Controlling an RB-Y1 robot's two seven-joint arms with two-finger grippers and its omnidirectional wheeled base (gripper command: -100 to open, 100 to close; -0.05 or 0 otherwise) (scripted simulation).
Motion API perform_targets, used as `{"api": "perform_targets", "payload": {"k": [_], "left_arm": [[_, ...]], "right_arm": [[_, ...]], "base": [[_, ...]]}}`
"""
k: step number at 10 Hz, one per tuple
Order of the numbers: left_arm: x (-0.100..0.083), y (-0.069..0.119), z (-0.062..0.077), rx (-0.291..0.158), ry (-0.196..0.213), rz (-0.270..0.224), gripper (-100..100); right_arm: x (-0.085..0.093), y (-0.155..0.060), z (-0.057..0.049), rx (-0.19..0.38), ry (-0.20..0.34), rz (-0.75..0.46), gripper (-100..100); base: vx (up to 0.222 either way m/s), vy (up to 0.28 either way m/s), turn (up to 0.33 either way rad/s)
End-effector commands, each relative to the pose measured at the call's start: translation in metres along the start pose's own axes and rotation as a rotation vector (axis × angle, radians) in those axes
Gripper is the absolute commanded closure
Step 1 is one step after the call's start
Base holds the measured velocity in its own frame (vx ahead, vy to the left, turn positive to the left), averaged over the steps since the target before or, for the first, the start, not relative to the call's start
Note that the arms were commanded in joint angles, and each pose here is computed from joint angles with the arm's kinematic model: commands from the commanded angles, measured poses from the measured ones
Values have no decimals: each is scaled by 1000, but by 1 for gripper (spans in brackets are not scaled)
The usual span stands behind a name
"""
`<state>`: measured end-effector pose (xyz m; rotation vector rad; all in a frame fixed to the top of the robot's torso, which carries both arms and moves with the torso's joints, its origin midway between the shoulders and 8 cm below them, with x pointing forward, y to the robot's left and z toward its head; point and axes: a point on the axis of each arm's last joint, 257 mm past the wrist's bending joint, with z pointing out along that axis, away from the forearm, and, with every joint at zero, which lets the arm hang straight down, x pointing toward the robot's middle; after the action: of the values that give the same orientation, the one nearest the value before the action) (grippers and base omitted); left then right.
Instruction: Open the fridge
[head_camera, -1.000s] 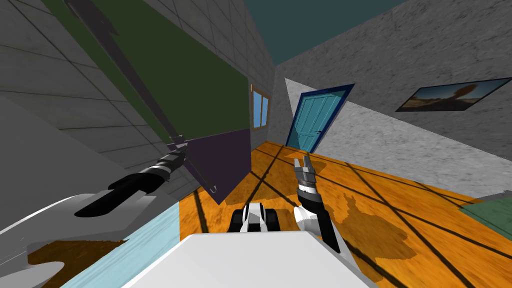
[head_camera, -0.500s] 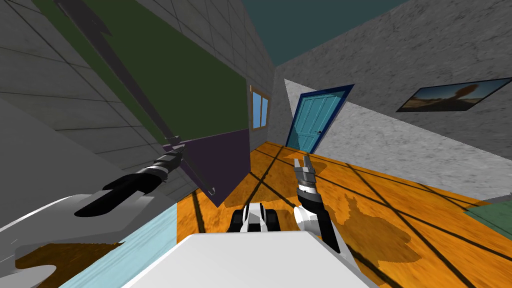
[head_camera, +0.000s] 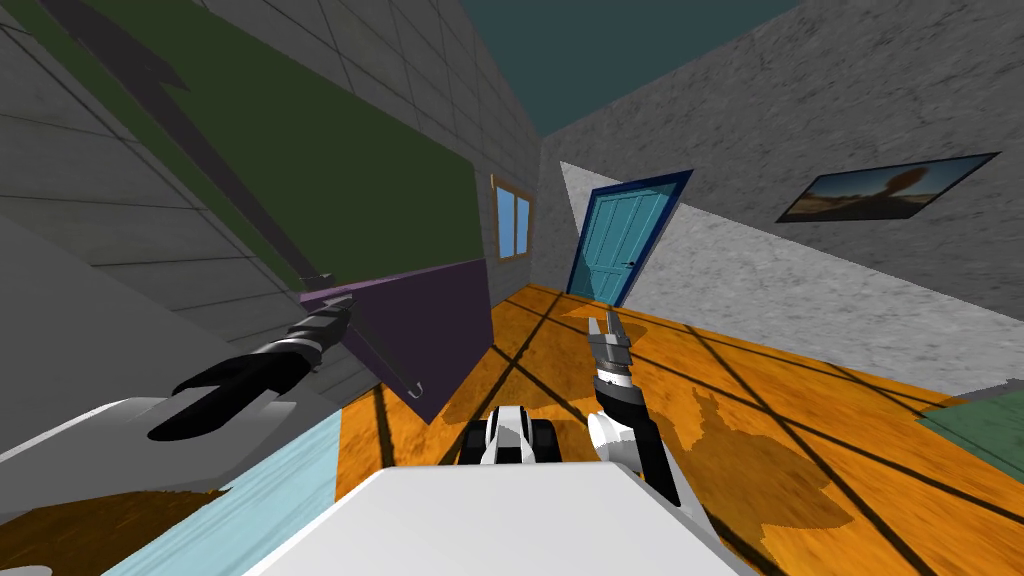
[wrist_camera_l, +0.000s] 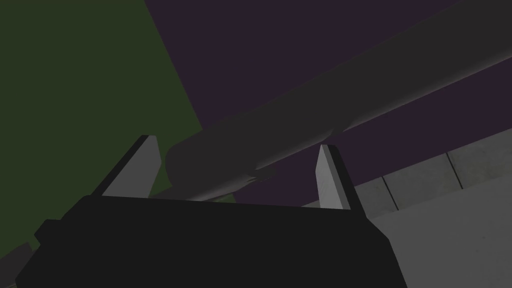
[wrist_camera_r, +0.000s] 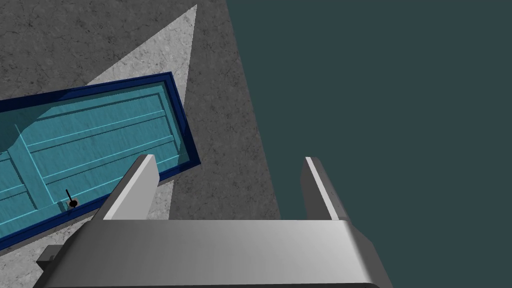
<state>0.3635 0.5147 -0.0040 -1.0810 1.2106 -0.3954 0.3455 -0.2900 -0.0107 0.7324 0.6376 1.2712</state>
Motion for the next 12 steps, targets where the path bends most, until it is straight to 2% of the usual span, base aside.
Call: {"api": "perform_targets", "payload": {"k": [1,2,3,4,5,6,7,8,9,10,11,12], "left_arm": [[-15,13,-4,-42,-49,-2,100],[-15,13,-4,-42,-50,-16,100],[-27,19,-7,-63,-85,-3,100],[-27,19,-7,-63,-86,-18,100],[-38,25,-10,-81,-122,-5,100],[-38,25,-10,-80,-123,-20,100],[-50,30,-14,-96,-160,-7,100],[-50,30,-14,-95,-161,-23,100],[-61,33,-18,-107,-198,-10,100],[-61,33,-18,-105,-199,-25,100],[-73,36,-22,-115,-237,-13,100],[-73,36,-22,-113,-238,-28,100]], "right_arm": [[0,0,0,0,0,0,0],[0,0,0,0,0,0,0],[0,0,0,0,0,0,0],[0,0,0,0,0,0,0],[0,0,0,0,0,0,0],[0,0,0,0,0,0,0],[0,0,0,0,0,0,0],[0,0,0,0,0,0,0],[0,0,0,0,0,0,0],[0,0,0,0,0,0,0],[0,0,0,0,0,0,0],[0,0,0,0,0,0,0]], "base": [[-13,-171,-29],[0,-169,-4],[15,-214,-14],[1,-193,4],[-9,-217,-33],[3,-193,-3],[22,-205,-25],[2,-162,4],[16,-234,-26],[11,-191,3],[-7,-213,-34],[-1,-174,-10]]}}
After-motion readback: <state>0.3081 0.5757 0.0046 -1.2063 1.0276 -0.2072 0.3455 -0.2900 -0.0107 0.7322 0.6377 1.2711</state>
